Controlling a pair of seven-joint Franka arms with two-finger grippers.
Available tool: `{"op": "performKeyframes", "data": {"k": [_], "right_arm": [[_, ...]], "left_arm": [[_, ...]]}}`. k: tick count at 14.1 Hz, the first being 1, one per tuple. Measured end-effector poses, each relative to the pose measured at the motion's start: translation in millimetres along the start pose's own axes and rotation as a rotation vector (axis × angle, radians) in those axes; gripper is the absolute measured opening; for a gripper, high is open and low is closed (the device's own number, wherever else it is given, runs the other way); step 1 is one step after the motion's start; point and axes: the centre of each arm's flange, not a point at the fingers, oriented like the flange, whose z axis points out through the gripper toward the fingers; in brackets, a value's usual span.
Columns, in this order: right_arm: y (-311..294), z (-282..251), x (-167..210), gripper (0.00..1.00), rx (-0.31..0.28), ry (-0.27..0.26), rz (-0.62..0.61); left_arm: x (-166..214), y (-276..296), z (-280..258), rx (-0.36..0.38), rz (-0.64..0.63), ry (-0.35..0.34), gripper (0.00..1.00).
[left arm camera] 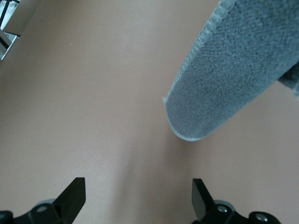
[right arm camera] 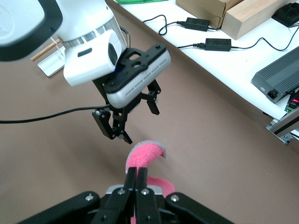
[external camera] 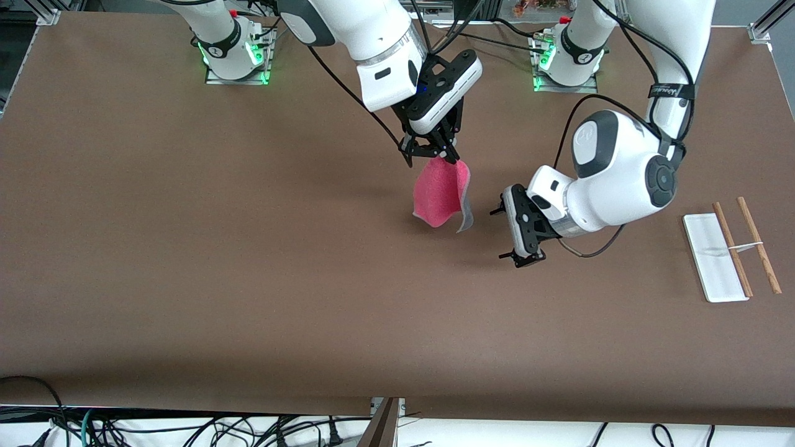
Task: Pass towel and hang on rack
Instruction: 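Hold the towel up with the right gripper while the left gripper approaches, then grasp the hanging towel's grey edge with the left gripper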
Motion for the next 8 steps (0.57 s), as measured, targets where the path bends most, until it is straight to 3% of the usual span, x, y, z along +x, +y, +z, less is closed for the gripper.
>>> {"op": "performKeyframes", "data": {"k": [8], "right_arm": [[-4, 2, 0, 0.02, 0.004, -0.002, -0.004]], "left_arm": [[58, 38, 33, -0.005, 0.159, -0.011, 1.0]]}}
